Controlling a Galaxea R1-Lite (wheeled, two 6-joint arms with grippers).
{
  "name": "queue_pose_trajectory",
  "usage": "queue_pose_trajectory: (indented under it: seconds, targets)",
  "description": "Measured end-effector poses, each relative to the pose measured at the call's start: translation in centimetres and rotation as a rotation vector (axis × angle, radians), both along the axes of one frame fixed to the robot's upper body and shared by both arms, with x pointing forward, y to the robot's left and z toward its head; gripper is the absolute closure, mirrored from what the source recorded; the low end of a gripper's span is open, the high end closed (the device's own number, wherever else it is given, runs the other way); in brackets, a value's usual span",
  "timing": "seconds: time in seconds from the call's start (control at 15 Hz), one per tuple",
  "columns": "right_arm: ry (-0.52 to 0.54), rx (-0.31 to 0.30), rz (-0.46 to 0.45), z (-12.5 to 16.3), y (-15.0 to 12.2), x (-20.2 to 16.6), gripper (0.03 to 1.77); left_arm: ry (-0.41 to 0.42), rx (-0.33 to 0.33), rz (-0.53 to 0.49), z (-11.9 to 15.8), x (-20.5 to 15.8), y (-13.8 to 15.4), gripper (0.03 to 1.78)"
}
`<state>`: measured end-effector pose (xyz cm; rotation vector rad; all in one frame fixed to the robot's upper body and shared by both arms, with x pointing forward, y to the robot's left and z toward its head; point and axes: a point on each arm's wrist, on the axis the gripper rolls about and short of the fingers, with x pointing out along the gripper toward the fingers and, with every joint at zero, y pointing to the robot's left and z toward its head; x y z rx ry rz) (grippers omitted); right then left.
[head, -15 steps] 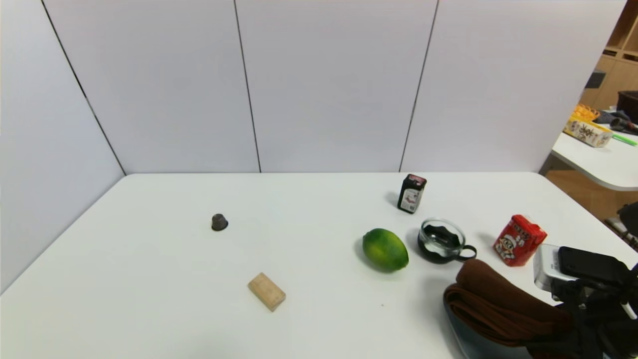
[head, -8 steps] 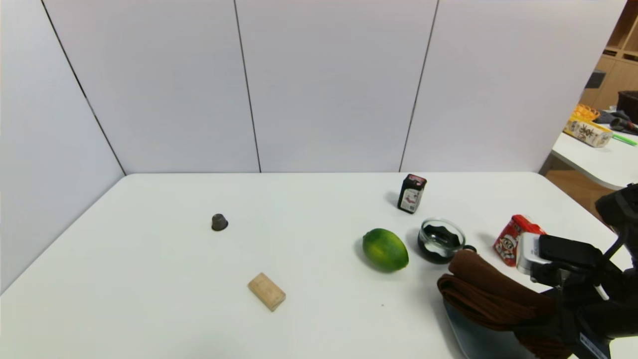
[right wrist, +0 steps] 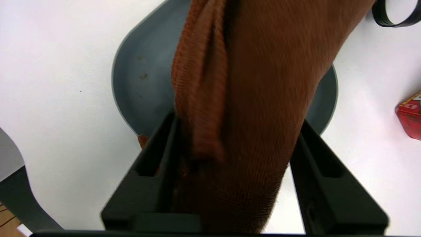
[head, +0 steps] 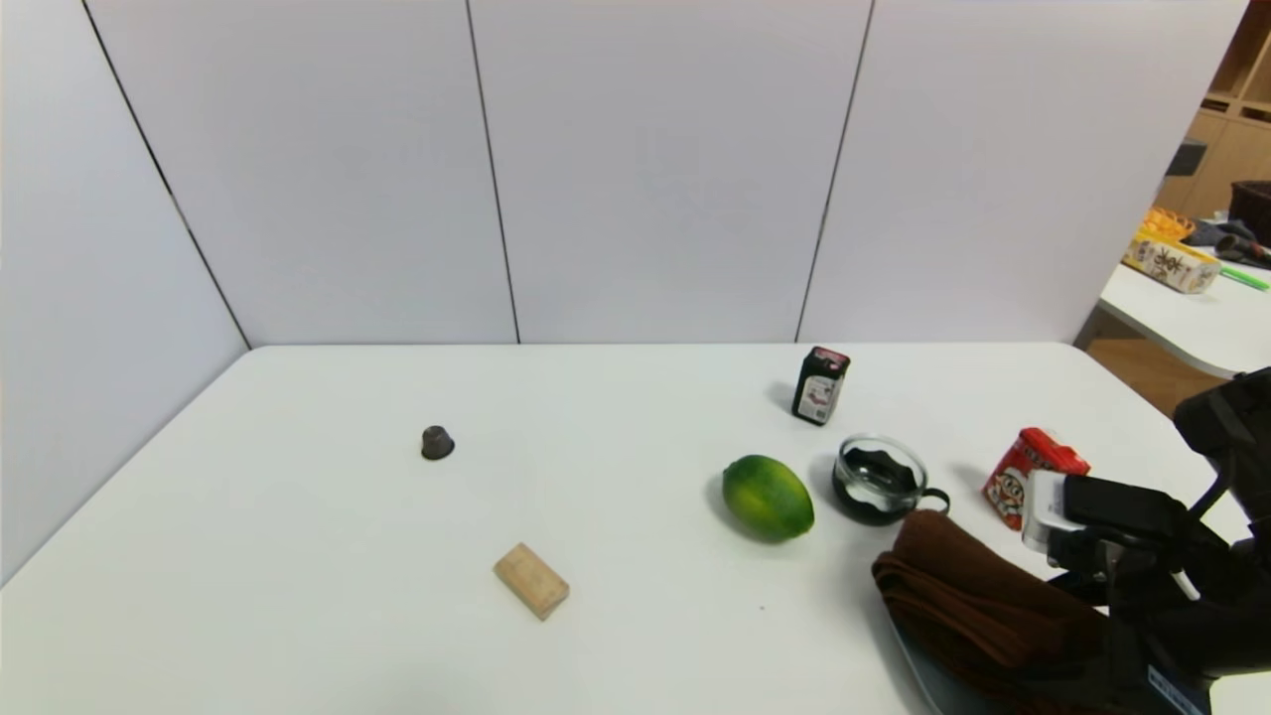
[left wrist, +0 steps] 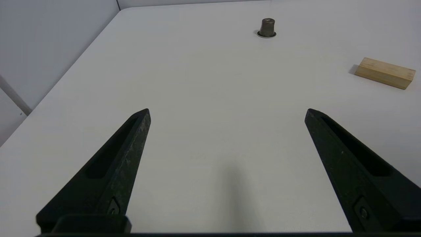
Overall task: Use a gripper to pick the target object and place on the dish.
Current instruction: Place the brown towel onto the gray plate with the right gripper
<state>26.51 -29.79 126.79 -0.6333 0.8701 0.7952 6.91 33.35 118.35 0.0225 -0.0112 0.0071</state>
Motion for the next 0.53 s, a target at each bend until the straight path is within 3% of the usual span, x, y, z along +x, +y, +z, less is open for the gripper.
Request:
queue_pose_trajectory:
  seconds: [0.4, 0.53]
  targets:
    - [-0.08, 0.015, -0.004, 1.7, -0.1, -0.2, 0.39, 0.0, 0.0, 0.0, 0.0, 0.0, 0.0, 0.12]
    - [-0.173, 0.031, -0.001, 3.7, -0.2, -0.5, 0.32, 0.0, 0.0, 0.0, 0.0, 0.0, 0.0, 0.12]
